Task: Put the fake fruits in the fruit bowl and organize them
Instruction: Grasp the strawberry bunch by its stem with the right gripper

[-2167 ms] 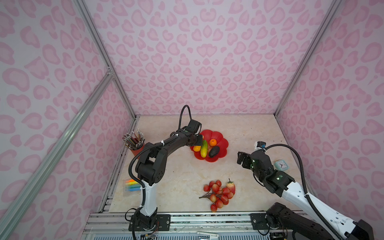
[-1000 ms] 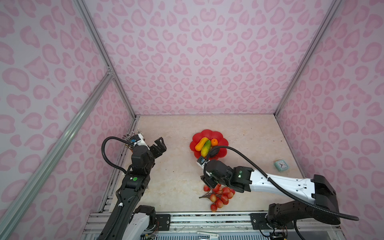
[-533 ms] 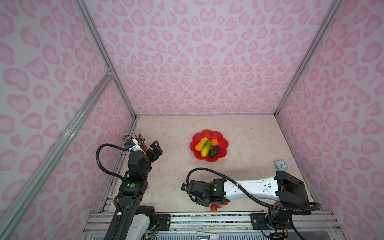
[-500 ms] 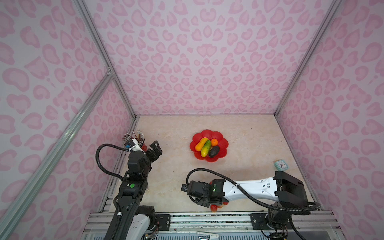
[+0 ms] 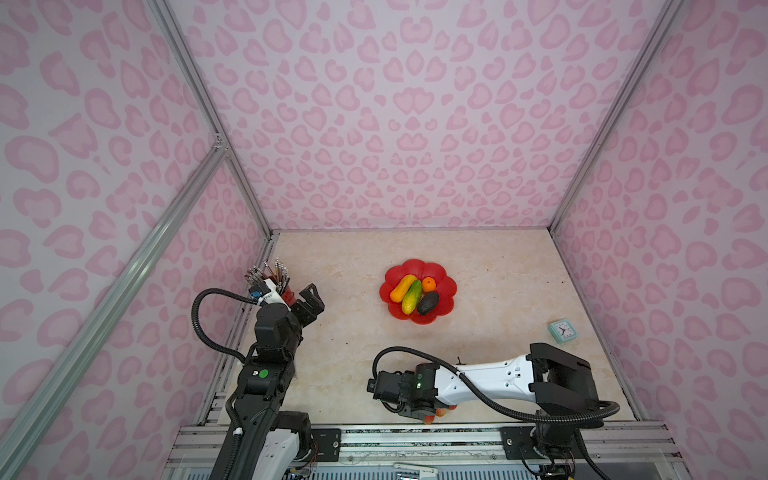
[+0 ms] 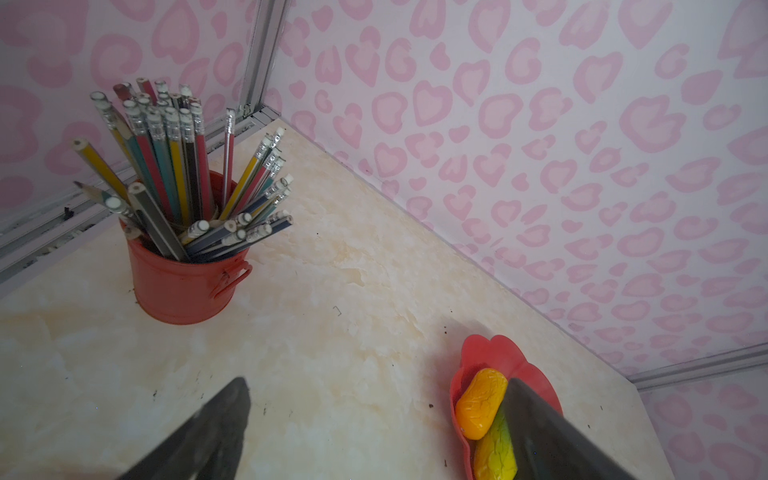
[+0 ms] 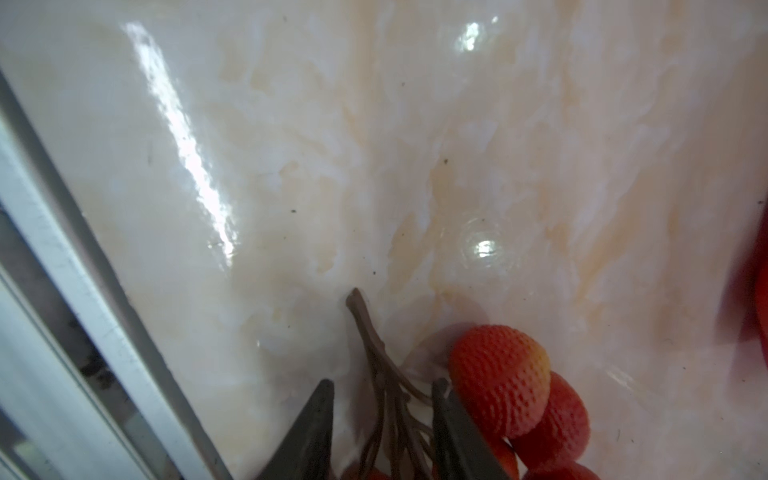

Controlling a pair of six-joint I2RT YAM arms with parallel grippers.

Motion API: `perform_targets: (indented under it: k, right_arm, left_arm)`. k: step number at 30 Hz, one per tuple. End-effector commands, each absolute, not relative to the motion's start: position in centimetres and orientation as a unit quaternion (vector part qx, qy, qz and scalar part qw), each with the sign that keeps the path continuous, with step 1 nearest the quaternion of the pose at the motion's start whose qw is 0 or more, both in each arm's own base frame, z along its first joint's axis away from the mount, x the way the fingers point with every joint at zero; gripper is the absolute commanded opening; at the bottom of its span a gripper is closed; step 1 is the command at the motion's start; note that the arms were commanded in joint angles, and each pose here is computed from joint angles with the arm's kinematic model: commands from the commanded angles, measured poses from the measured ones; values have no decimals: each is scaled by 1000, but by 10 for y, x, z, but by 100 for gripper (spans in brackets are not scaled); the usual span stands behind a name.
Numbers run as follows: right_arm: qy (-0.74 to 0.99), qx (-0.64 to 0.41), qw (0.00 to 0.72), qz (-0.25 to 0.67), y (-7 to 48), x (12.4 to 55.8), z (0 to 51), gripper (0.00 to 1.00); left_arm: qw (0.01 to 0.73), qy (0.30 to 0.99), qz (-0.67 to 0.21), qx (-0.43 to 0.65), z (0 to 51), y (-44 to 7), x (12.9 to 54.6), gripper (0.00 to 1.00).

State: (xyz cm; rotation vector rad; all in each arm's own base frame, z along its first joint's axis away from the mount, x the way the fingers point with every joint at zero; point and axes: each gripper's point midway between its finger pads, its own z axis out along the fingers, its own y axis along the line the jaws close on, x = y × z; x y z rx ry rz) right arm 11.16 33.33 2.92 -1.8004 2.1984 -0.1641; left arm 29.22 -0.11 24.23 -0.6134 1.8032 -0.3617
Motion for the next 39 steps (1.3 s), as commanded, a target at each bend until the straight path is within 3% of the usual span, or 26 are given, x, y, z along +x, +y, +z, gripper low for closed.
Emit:
perform_targets:
  k: [1, 17, 28, 39]
  right_arm:
    - [759, -634, 135, -60, 330, 108, 23, 40]
    - [764, -627, 135, -69, 326, 123, 15, 21]
    - [773, -611, 152, -84, 329, 149, 18, 0]
    - [813, -542, 211, -5, 350, 174, 60, 0]
  left_arm:
    - [572, 764, -145, -261, 245, 2, 292, 96]
    - [570, 763, -146, -267, 242, 3, 292, 96]
    - [570, 762, -148, -270, 243, 3, 294, 96]
    - [570, 762, -151, -269, 245, 2, 296, 96]
